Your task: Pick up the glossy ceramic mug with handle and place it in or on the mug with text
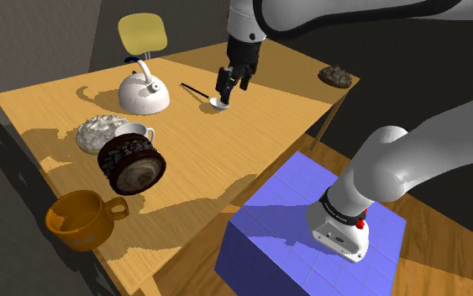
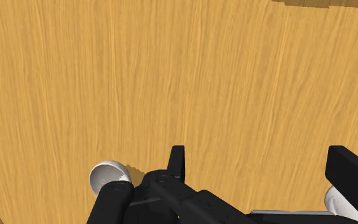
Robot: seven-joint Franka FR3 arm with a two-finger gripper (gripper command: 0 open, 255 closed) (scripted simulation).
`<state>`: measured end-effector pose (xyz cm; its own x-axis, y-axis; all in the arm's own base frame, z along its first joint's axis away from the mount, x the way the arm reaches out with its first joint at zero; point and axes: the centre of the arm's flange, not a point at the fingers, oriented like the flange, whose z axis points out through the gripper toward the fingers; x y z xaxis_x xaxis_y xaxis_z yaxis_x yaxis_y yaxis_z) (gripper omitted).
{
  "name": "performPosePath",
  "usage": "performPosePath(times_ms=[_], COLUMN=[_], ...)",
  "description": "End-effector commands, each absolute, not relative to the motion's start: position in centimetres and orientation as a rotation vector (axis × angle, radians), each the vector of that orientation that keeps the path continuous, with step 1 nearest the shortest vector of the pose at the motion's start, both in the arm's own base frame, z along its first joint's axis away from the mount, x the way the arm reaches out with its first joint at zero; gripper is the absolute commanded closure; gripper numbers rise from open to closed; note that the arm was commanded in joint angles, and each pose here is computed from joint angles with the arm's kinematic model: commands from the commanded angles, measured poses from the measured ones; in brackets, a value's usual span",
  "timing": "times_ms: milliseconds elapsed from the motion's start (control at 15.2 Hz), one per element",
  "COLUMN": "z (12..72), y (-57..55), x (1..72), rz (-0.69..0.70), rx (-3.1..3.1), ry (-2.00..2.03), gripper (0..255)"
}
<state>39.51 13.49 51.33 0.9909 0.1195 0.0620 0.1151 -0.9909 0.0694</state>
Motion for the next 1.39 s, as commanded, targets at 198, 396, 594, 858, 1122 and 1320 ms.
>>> performPosePath(times_ms=[198,396,594,858,1122,1320], z=[49.0,47.6,46.1,44.2,42.3,40.8], y=[18.9,21.9,25.0,29.1,33.1,36.2], x=[43.3,45.3,47.4,50.1,52.8,54.8], rz=[0.093,0.088,0.082,0.075,0.068,0.062], rx=[3.075,3.078,3.08,3.084,3.087,3.09], ry=[0.187,0.191,0.195,0.2,0.205,0.208], gripper=[0,0,0,0,0,0])
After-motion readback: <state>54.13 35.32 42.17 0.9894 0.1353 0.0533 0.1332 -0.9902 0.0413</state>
